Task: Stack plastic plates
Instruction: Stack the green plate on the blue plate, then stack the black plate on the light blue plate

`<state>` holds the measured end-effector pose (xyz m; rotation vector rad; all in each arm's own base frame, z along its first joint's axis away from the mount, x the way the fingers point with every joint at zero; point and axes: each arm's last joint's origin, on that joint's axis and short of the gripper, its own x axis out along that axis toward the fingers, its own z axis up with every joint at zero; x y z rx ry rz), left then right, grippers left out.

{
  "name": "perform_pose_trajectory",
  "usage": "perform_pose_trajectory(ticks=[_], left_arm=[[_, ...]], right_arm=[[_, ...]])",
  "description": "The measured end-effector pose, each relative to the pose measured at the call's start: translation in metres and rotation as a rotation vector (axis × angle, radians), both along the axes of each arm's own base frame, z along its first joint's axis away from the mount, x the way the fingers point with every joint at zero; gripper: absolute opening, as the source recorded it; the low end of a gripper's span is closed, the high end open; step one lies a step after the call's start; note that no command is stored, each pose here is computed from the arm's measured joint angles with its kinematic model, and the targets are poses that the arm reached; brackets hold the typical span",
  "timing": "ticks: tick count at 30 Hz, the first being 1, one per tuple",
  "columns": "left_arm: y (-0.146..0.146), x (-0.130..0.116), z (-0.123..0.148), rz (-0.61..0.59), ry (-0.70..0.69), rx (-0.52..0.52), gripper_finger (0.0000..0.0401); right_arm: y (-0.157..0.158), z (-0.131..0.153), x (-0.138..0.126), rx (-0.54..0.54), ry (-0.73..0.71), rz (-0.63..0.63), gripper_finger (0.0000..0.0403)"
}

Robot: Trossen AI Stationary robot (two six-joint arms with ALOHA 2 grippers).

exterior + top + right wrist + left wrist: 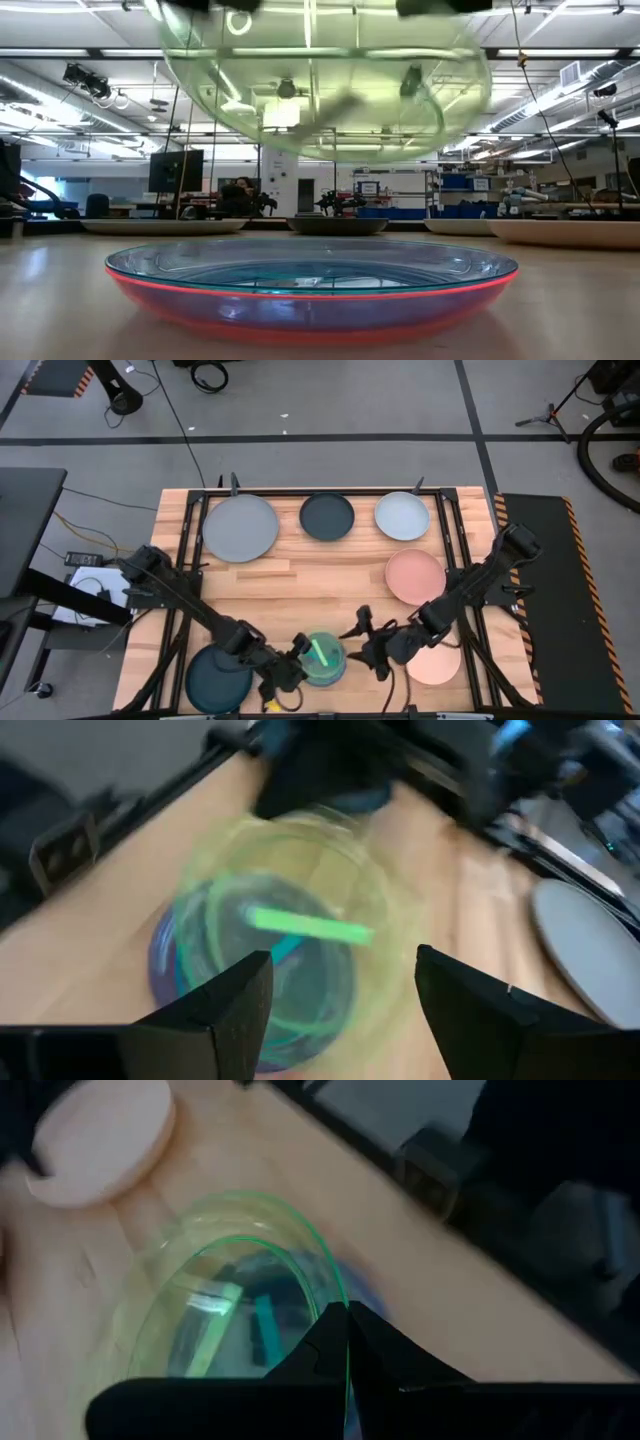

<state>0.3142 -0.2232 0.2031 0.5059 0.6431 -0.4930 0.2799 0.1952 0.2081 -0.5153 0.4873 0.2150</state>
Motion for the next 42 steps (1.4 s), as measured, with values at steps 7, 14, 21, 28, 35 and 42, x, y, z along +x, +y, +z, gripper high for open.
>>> perform_pose_trajectory(ticks=[7, 14, 21, 28, 35, 42], left_arm=[[-0.001, 0.012, -0.043, 0.001, 0.095, 0.042, 0.0009], [-0.009, 0.007, -0.036, -0.01, 0.127, -0.073, 0.0012], [-0.004, 0.011, -0.036, 0.133, 0.184, -0.207, 0.0035], [0.008, 0.017, -0.038, 0.343, 0.268, -0.351, 0.007], [0.007, 0.016, -0.039, 0.378, 0.287, -0.379, 0.0114], [0.006, 0.014, -0.038, 0.394, 0.349, -0.455, 0.0174]], right_arm=[[0.01, -0.019, 0.011, -0.103, -0.005, 0.058, 0.0262], [0.009, -0.013, 0.013, -0.092, -0.022, 0.038, 0.0262], [0.001, -0.017, 0.019, -0.063, 0.007, 0.063, 0.0264], [-0.006, -0.018, 0.024, -0.024, 0.023, 0.078, 0.026], [-0.006, -0.018, 0.024, 0.057, 0.03, 0.032, 0.026], [-0.007, -0.018, 0.024, 0.013, 0.016, -0.004, 0.0259]])
